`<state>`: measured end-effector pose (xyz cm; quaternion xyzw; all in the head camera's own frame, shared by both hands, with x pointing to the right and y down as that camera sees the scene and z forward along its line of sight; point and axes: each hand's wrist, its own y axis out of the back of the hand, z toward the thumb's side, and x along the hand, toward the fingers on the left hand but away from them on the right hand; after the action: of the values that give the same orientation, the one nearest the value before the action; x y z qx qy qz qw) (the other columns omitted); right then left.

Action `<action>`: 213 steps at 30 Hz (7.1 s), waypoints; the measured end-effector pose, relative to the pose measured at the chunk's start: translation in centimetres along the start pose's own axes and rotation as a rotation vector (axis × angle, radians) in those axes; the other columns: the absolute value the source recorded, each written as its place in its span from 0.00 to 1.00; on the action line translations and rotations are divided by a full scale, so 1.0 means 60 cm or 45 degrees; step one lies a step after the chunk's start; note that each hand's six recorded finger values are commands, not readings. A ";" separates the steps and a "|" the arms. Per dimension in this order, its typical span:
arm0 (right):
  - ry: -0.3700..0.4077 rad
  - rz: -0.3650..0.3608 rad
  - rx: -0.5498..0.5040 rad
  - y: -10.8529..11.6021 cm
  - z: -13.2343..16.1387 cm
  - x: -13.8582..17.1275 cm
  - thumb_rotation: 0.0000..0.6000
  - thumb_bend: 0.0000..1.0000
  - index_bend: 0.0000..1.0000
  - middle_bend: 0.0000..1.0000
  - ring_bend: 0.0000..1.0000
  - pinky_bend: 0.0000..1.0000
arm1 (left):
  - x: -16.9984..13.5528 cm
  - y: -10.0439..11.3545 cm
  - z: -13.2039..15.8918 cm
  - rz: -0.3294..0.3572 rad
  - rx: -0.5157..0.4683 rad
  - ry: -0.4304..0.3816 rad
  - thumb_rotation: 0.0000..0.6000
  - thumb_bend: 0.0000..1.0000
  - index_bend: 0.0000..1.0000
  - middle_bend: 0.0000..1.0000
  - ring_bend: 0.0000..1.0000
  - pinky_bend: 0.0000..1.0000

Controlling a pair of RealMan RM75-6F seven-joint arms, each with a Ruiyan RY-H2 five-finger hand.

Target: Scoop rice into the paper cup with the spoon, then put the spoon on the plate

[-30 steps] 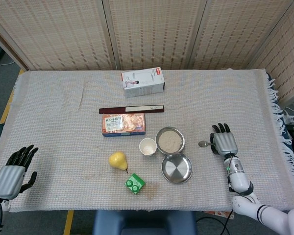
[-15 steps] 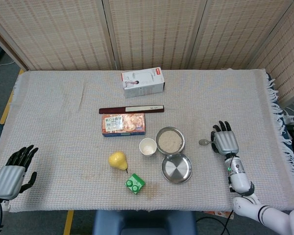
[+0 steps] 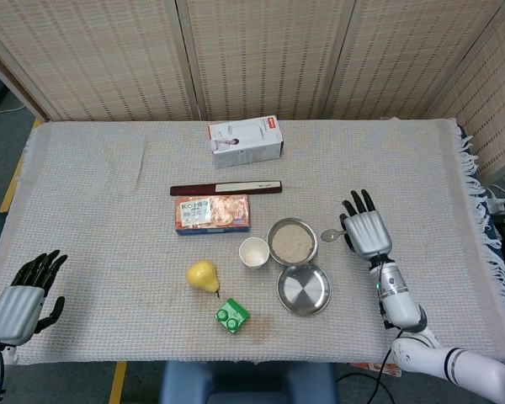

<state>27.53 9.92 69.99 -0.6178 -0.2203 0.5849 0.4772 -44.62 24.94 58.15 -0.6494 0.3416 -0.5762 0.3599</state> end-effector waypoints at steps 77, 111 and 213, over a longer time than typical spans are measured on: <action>0.138 0.021 0.142 -0.003 0.132 -0.040 1.00 0.37 0.73 0.21 0.00 0.00 | -0.008 0.003 0.003 0.005 0.002 -0.019 1.00 0.48 0.00 0.00 0.00 0.13; 0.318 -0.202 0.236 0.113 0.263 -0.036 1.00 0.37 0.72 0.22 0.00 0.00 | -0.016 0.009 0.001 0.006 -0.016 -0.024 1.00 0.48 0.00 0.00 0.00 0.13; 0.278 0.013 0.014 0.004 0.123 0.171 1.00 0.30 0.17 0.22 0.00 0.00 | -0.028 0.007 0.013 0.009 0.007 -0.021 1.00 0.48 0.00 0.00 0.00 0.13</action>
<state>22.80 20.79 65.58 -0.6763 -0.1606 0.5178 0.4987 -44.05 26.23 56.90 -0.6520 0.3393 -0.5705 0.3664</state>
